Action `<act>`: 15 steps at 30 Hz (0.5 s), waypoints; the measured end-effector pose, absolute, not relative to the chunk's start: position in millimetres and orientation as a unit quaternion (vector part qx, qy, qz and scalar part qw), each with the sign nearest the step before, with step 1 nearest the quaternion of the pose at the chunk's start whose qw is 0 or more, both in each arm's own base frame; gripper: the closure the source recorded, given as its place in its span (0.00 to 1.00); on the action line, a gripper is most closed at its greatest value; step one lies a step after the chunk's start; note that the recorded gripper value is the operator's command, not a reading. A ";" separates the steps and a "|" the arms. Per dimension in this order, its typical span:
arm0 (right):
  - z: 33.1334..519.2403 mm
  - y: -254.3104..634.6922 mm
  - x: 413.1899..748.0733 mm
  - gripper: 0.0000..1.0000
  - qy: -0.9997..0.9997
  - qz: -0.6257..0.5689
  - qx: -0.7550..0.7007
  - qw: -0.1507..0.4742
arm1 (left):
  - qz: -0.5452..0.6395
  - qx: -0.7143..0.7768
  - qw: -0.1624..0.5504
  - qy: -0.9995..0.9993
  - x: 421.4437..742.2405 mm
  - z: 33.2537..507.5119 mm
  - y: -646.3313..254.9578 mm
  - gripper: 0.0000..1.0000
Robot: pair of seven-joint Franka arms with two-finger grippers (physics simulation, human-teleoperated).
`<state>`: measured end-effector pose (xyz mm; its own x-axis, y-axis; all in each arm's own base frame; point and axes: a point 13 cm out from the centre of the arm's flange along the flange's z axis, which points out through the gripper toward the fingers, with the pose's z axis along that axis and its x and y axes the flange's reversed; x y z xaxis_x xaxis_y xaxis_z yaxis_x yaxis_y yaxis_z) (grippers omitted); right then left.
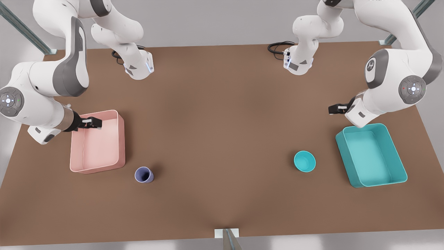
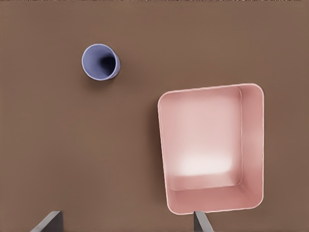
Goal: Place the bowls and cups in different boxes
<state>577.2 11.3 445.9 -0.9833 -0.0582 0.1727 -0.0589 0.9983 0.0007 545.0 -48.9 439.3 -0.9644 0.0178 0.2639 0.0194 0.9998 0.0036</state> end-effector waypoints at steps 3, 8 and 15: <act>444.1 11.7 579.8 0.00 -0.996 0.003 0.030 0.084 | -0.003 -0.005 0.136 -0.991 550.2 430.2 -48.9 0.00; 375.1 54.7 645.0 0.00 -0.994 0.009 0.064 0.084 | -0.038 -0.079 0.178 -0.980 582.8 300.0 -129.6 0.00; 225.5 64.2 700.9 0.00 -0.994 0.015 0.070 0.079 | -0.057 -0.105 0.143 -0.983 619.9 152.9 -147.3 0.00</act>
<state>700.9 64.2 225.5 -0.9778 -0.1370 0.1582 -0.1416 0.9897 -0.0182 619.9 -147.3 152.9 -0.9372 0.1894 0.2928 0.2220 0.9715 0.0825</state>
